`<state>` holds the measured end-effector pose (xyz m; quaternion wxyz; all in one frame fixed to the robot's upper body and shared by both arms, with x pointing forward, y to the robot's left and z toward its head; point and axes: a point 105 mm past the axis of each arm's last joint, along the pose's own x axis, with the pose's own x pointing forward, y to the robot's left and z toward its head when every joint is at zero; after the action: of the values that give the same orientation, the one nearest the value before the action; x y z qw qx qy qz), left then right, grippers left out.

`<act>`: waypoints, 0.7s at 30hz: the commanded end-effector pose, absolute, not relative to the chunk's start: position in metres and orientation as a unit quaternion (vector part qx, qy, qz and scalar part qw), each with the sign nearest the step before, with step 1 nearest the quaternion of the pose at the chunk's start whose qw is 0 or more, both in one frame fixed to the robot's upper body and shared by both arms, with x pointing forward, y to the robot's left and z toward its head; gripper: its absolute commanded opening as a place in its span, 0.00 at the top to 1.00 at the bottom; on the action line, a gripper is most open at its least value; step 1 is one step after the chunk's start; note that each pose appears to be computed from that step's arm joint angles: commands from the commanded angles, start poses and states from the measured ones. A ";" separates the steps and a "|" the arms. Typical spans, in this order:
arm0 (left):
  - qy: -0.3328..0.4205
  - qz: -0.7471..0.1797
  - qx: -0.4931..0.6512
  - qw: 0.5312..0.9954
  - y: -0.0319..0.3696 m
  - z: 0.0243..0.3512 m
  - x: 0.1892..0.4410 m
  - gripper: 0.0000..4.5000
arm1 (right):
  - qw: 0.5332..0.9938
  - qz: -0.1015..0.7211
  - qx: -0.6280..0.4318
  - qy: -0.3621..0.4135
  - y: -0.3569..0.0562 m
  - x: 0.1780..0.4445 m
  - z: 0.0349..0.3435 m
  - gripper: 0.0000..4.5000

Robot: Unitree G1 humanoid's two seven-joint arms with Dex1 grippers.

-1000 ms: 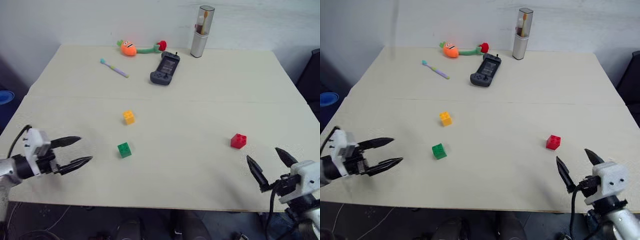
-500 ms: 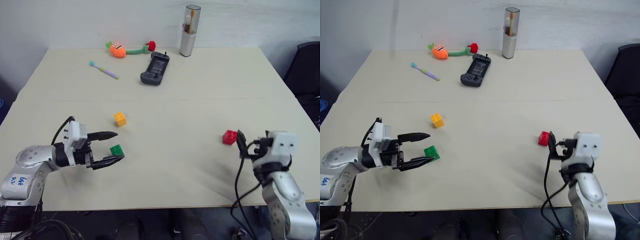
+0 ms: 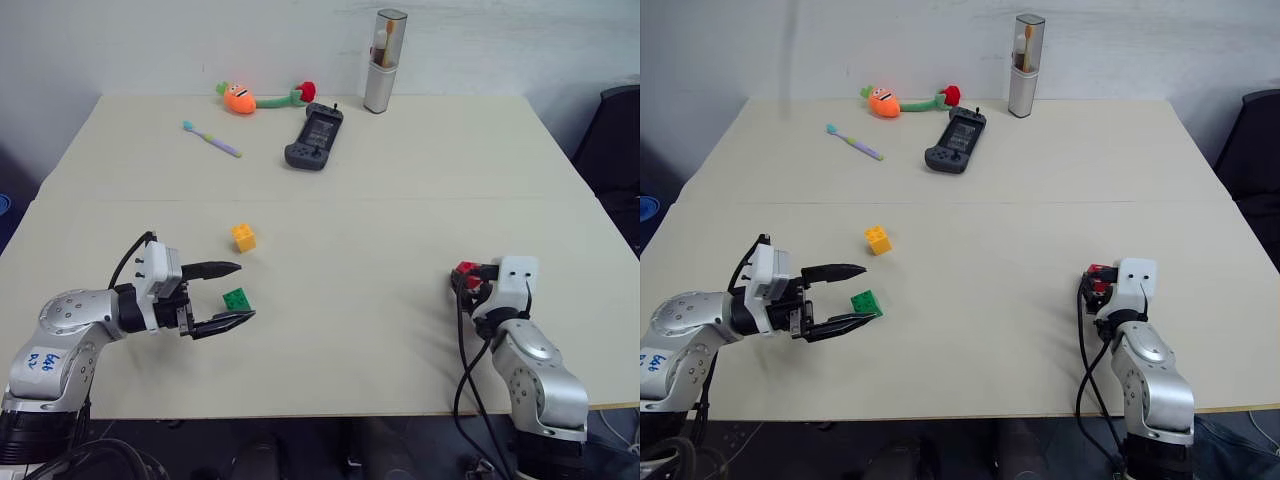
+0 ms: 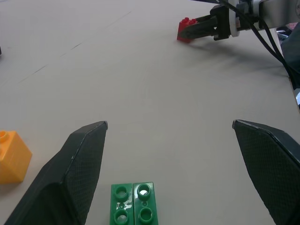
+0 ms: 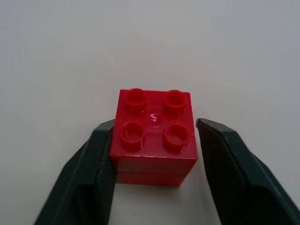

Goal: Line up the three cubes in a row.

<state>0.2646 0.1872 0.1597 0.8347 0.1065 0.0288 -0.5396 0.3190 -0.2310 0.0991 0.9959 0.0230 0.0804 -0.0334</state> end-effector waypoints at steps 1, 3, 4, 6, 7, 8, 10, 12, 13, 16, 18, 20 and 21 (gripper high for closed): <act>0.011 -0.542 0.123 0.831 0.185 0.169 0.262 0.00 | 0.999 -0.007 0.016 0.036 -0.231 0.316 0.120 0.67; 0.012 -0.541 0.124 0.832 0.186 0.169 0.262 0.00 | 0.999 0.029 0.011 0.015 -0.229 0.311 0.132 0.67; 0.012 -0.540 0.125 0.832 0.187 0.170 0.263 0.00 | 0.994 0.109 -0.006 -0.004 -0.215 0.305 0.143 0.67; 0.015 -0.539 0.126 0.833 0.191 0.170 0.263 0.00 | 0.949 0.300 -0.090 -0.029 -0.180 0.283 0.156 0.67; 0.017 -0.539 0.126 0.833 0.192 0.169 0.263 0.00 | 0.911 0.387 -0.141 -0.029 -0.167 0.269 0.154 0.67; 0.020 -0.542 0.128 0.831 0.194 0.167 0.263 0.00 | 0.874 0.449 -0.182 -0.021 -0.161 0.260 0.147 0.67; 0.024 -0.547 0.132 0.826 0.195 0.163 0.263 0.00 | 0.822 0.519 -0.233 0.021 -0.163 0.255 0.129 0.67; 0.032 -0.551 0.131 0.823 0.196 0.158 0.262 0.00 | 0.776 0.581 -0.243 0.046 -0.162 0.260 0.120 0.67; 0.033 -0.551 0.133 0.823 0.196 0.157 0.262 0.00 | 0.760 0.601 -0.242 0.048 -0.159 0.268 0.118 0.67; 0.032 -0.550 0.137 0.823 0.196 0.156 0.262 0.00 | 0.742 0.622 -0.242 0.051 -0.155 0.289 0.110 0.67; 0.032 -0.544 0.141 0.827 0.198 0.157 0.259 0.00 | 0.735 0.630 -0.244 0.052 -0.153 0.299 0.103 0.67; 0.040 -0.538 0.136 0.831 0.201 0.156 0.256 0.00 | 0.724 0.640 -0.252 0.050 -0.151 0.303 0.099 0.67; 0.046 -0.537 0.134 0.832 0.202 0.155 0.254 0.00 | 0.721 0.644 -0.250 0.049 -0.149 0.304 0.097 0.67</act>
<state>0.2571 0.2011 0.1438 0.8318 0.1175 0.0577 -0.5393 0.3055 -0.1482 0.1000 0.7325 -0.2396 0.0516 0.6351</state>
